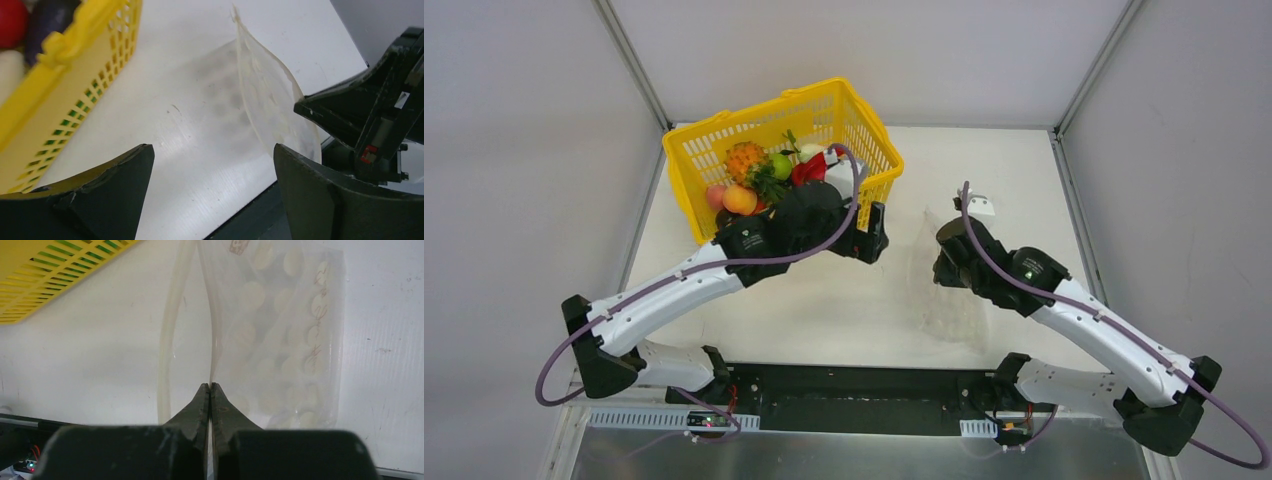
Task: Place the food in the zip-top bag and seal the zipper
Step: Open the zipper of the food storage bag at the center of the board, then move the bin to the center of the board, then pick up the fake vegetable from the bin, then place the fake vegetable in the zipper food storage bag.
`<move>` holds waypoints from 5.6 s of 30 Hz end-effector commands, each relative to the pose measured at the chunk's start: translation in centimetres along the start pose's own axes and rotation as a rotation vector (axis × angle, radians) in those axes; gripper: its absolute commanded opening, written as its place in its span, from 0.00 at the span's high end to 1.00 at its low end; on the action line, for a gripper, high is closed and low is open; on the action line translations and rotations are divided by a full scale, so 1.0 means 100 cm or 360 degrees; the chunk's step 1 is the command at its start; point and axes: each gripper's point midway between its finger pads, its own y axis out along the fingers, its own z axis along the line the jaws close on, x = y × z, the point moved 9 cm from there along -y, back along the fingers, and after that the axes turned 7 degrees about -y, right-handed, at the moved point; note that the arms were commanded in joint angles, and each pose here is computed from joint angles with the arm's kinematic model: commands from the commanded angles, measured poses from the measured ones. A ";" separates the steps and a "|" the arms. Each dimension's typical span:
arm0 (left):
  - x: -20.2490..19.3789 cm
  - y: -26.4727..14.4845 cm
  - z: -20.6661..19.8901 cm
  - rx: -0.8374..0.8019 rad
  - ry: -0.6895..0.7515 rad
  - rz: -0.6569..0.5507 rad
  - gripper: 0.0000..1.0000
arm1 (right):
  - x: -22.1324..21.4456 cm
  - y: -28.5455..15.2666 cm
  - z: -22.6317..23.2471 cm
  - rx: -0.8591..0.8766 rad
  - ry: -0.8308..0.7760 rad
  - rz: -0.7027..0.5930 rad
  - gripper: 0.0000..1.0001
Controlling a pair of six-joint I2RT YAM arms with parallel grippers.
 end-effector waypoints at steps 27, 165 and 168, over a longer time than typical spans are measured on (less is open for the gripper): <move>0.054 -0.010 0.169 0.0752 0.0081 0.0463 0.05 | -0.008 -0.012 -0.005 0.0163 0.0084 -0.0059 1.00; 0.015 -0.002 -0.043 -0.0672 -0.0253 -0.0130 0.66 | -0.007 -0.010 -0.003 0.0389 0.0418 -0.0374 1.00; 0.009 0.011 -0.045 -0.0670 -0.0357 -0.0186 0.65 | -0.006 -0.012 -0.004 0.0419 0.0468 -0.0406 1.00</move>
